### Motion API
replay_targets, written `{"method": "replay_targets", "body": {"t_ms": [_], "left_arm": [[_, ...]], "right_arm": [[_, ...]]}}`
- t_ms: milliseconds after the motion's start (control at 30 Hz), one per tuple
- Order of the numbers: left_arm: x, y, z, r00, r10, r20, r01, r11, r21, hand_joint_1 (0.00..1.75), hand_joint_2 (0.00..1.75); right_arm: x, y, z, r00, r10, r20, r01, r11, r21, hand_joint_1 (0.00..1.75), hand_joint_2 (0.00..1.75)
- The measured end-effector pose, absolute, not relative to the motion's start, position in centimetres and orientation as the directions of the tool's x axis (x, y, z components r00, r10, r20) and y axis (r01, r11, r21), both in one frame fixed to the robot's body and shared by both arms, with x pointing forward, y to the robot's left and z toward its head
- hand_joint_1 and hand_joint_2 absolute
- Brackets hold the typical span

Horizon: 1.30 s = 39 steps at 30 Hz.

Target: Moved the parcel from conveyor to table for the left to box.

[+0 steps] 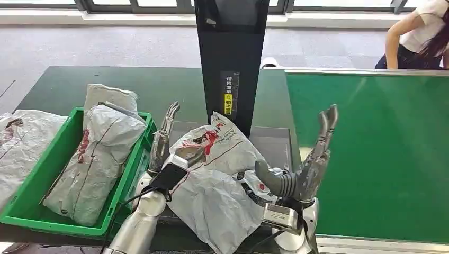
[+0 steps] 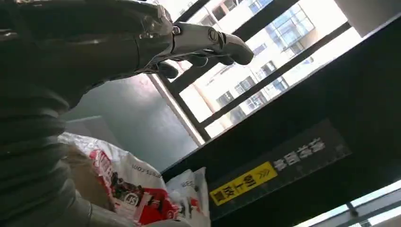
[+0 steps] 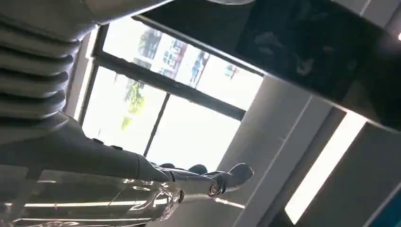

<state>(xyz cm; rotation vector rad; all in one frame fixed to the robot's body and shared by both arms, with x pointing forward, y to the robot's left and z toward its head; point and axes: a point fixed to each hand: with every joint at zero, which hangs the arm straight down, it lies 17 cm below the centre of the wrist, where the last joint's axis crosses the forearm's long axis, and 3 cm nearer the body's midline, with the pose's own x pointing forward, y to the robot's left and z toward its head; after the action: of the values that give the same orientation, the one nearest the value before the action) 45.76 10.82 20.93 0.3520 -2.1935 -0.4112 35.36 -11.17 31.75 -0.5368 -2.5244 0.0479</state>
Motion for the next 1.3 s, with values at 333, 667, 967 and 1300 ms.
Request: {"method": "replay_targets", "body": {"t_ms": [333,667,967,1300], "left_arm": [[47.1,8.9,17.2,-0.546,-0.454,0.704,-0.047,0.856,0.516,0.00,1.75],[47.2,7.2,13.4,-0.488,-0.492,0.721,0.023,0.818,0.575,0.00,1.75],[47.1,7.0,12.5,-0.475,-0.493,0.729,0.041,0.815,0.578,0.00,1.75],[47.0,6.8,12.2,-0.469,-0.493,0.733,0.049,0.814,0.579,0.00,1.75]], "right_arm": [[32.9,-14.5,35.2,-0.778,0.449,0.439,0.461,0.883,-0.086,0.00,1.75],[31.8,-16.3,36.4,-0.776,0.466,0.424,0.496,0.867,-0.046,0.00,1.75],[31.6,-16.5,36.6,-0.777,0.468,0.422,0.499,0.866,-0.041,0.00,1.75],[31.6,-16.5,36.6,-0.777,0.468,0.422,0.499,0.866,-0.041,0.00,1.75]]}}
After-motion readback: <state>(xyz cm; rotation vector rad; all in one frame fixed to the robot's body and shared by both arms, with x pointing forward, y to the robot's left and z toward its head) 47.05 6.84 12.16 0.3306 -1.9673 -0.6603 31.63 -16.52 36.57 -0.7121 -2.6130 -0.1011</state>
